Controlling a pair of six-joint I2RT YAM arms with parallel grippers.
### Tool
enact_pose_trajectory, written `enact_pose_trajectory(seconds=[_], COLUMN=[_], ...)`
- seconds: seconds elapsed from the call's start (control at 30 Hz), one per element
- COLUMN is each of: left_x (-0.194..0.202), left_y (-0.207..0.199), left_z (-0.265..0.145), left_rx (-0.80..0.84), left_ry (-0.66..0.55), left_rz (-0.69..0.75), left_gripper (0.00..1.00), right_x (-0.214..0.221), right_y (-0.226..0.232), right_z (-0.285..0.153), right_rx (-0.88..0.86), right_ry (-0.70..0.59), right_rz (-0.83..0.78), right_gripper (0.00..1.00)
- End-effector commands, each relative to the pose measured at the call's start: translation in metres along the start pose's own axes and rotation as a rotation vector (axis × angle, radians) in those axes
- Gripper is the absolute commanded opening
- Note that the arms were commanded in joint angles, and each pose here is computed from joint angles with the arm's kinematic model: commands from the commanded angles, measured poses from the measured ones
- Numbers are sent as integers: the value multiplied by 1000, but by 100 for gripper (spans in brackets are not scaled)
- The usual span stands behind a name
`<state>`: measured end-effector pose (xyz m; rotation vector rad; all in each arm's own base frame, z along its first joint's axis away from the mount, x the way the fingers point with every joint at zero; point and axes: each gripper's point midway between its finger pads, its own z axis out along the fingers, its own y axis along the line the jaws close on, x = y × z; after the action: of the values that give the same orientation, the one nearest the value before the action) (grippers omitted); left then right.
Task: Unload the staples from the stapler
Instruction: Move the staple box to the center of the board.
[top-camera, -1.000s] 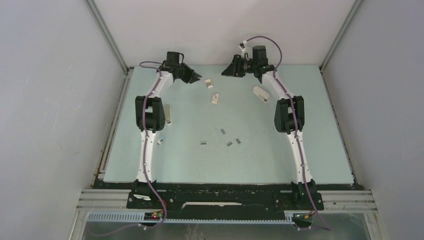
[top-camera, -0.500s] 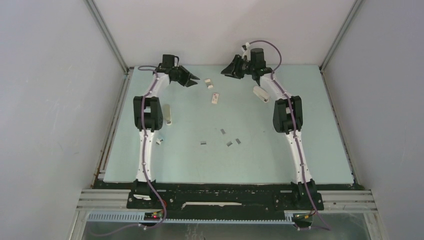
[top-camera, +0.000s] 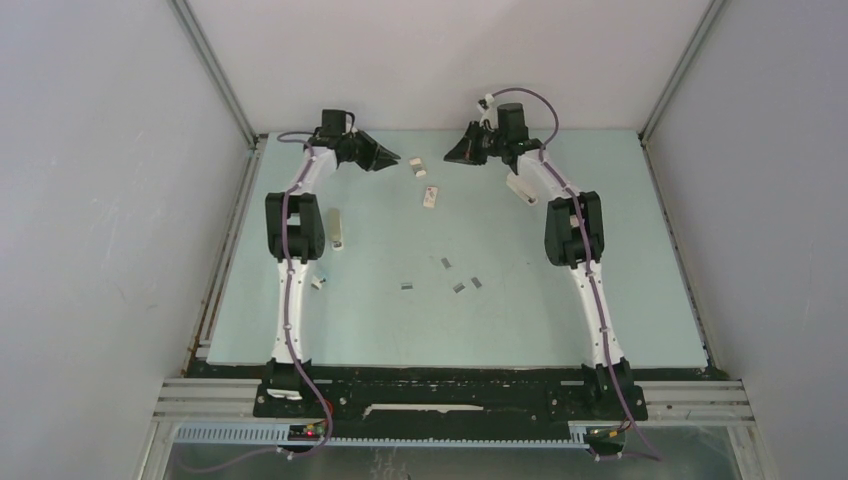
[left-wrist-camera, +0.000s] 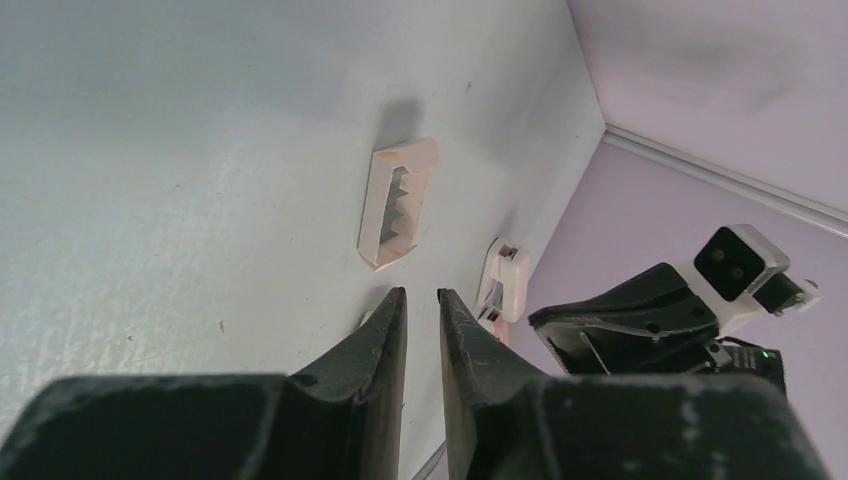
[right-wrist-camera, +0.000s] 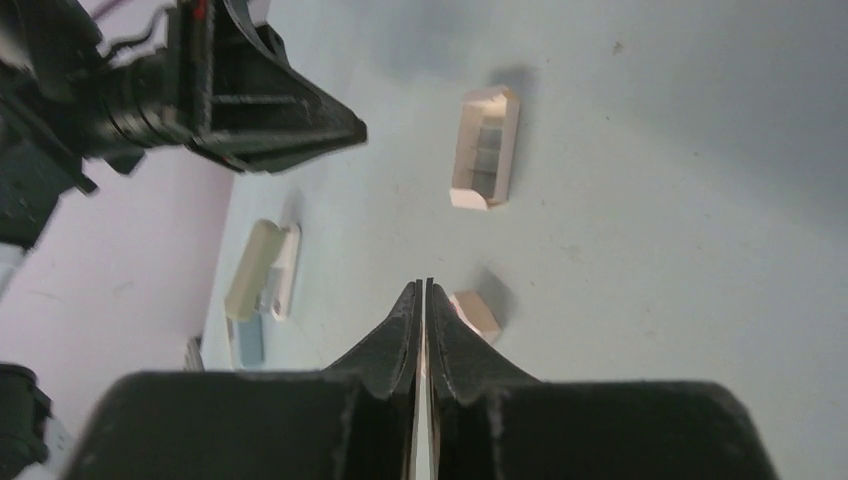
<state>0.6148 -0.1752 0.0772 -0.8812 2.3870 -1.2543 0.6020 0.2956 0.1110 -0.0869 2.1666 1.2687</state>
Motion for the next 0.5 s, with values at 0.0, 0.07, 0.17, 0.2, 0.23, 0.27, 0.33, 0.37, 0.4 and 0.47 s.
enact_pose_trajectory(seconds=[0.0,0.07,0.17,0.2,0.23,0.27,0.33,0.37,0.4,0.47], left_x=[-9,-9,-13,-15,-18,-21,-29,-33,-37,-44], left_y=[-37,-36,-28,-26,-23,-24,-20,-19,-18,-18], left_z=[-23,-28,-38,-43,-47,-54,-67,-74,-81,-92], left_rx=[109,97,39,14,-20,-50,-127,-163,-198,-262], left_ry=[-14,-23,-59,-77,-96,-122,-176,-203,-230,-278], left_rz=[128,175,272,291,344,394,483,520,564,650], left_gripper=[23,25,29,31,33,35,39,40,43,49], right_x=[-6,-6,-8,-7,-6,-4,-2,-2,-3,-9], right_y=[31,33,36,38,40,42,44,44,43,38], right_z=[-32,-41,-53,-56,-59,-62,-69,-73,-77,-86], right_rx=[-66,-65,-53,-51,-43,-29,-5,15,40,99], right_ry=[52,68,80,88,96,107,130,136,141,142], right_rz=[-212,-272,-351,-388,-432,-457,-530,-559,-591,-654], right_gripper=[14,20,24,25,27,28,29,29,31,32])
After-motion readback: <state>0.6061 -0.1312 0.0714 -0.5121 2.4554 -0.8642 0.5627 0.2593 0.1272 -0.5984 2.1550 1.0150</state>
